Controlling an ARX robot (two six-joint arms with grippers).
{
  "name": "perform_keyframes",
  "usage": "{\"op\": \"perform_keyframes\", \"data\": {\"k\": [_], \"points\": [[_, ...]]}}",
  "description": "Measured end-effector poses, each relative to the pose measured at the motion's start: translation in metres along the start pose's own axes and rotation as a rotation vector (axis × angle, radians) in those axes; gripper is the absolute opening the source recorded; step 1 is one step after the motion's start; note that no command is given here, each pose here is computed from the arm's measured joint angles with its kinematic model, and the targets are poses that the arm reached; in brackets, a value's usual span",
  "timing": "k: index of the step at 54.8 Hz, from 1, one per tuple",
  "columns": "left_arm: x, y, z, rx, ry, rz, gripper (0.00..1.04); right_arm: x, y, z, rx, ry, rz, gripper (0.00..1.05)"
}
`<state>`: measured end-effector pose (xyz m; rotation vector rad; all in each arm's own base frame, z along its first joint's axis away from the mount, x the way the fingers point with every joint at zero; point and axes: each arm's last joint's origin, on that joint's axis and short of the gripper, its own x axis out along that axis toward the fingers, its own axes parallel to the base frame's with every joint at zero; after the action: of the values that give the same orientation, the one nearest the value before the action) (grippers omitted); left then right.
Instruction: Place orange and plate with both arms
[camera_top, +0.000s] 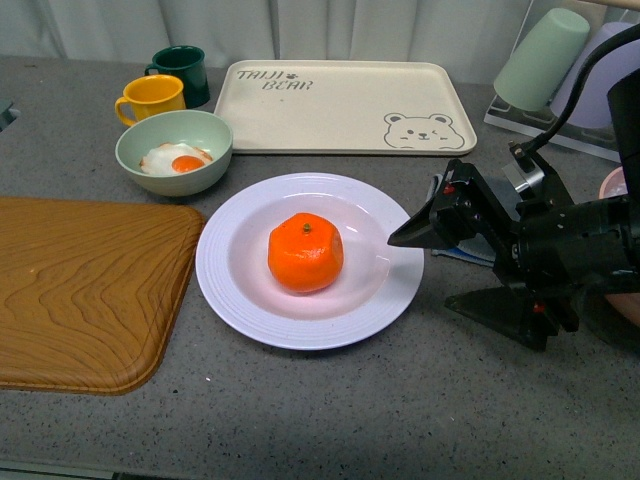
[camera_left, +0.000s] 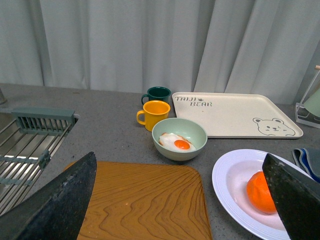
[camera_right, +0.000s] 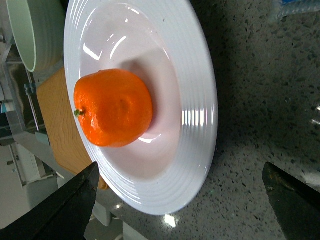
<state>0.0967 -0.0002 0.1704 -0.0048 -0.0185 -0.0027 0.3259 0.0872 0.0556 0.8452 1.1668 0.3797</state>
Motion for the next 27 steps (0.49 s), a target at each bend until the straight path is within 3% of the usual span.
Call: {"op": "perform_keyframes", "data": {"k": [27], "points": [[0.000, 0.000, 0.000, 0.000, 0.000, 0.000, 0.98, 0.031, 0.006, 0.026, 0.097, 0.009, 0.009, 0.95]]}}
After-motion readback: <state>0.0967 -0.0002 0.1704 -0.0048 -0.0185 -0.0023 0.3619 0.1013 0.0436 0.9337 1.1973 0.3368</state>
